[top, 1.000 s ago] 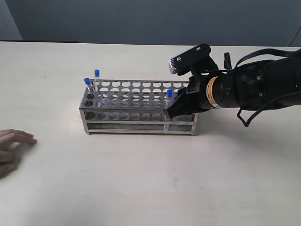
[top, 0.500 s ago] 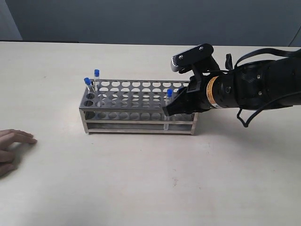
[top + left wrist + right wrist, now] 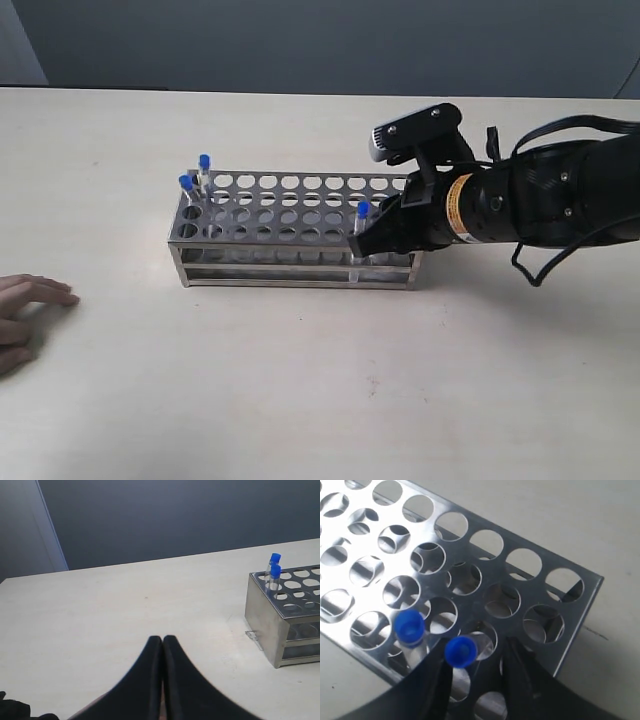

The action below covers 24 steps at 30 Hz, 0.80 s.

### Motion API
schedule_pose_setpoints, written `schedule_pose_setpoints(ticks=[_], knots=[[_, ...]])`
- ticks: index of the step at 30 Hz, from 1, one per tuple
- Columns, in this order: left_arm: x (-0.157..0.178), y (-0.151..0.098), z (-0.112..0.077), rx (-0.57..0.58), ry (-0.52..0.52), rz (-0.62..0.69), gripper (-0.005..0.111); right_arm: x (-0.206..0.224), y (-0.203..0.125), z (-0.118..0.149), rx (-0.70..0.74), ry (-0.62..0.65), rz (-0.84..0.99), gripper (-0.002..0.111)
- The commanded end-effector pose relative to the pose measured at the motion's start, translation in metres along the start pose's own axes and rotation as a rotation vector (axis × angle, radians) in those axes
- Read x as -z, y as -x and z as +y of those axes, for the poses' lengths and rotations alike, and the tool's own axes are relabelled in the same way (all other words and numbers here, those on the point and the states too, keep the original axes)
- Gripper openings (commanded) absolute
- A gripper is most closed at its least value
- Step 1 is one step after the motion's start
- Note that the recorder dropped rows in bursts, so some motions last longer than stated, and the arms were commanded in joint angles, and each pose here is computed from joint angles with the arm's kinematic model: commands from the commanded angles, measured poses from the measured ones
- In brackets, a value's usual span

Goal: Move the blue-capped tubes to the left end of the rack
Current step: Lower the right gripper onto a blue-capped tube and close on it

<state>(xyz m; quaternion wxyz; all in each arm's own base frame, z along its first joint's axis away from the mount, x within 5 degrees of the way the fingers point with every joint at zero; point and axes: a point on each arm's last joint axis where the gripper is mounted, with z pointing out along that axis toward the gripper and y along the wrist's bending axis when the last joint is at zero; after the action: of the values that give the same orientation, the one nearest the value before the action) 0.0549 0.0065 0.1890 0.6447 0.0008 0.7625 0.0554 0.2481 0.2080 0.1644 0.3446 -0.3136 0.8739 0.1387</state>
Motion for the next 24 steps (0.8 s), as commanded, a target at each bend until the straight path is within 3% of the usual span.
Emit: schedule_pose_setpoints(ticks=[1, 6, 11, 24], knots=[[0.0, 0.002, 0.0, 0.005, -0.006, -0.01, 0.001, 0.002, 0.002, 0.009, 0.032, 0.083, -0.029, 0.033], [0.0, 0.002, 0.0, 0.005, -0.006, -0.01, 0.001, 0.002, 0.01, 0.009, 0.053, 0.081, -0.051, 0.034], [0.0, 0.002, 0.0, 0.005, -0.006, -0.01, 0.001, 0.003, 0.015, 0.01, 0.064, 0.083, -0.067, 0.048], [0.0, 0.002, 0.0, 0.005, -0.006, -0.01, 0.001, -0.016, 0.0, 0.005, 0.061, 0.036, 0.016, 0.048]])
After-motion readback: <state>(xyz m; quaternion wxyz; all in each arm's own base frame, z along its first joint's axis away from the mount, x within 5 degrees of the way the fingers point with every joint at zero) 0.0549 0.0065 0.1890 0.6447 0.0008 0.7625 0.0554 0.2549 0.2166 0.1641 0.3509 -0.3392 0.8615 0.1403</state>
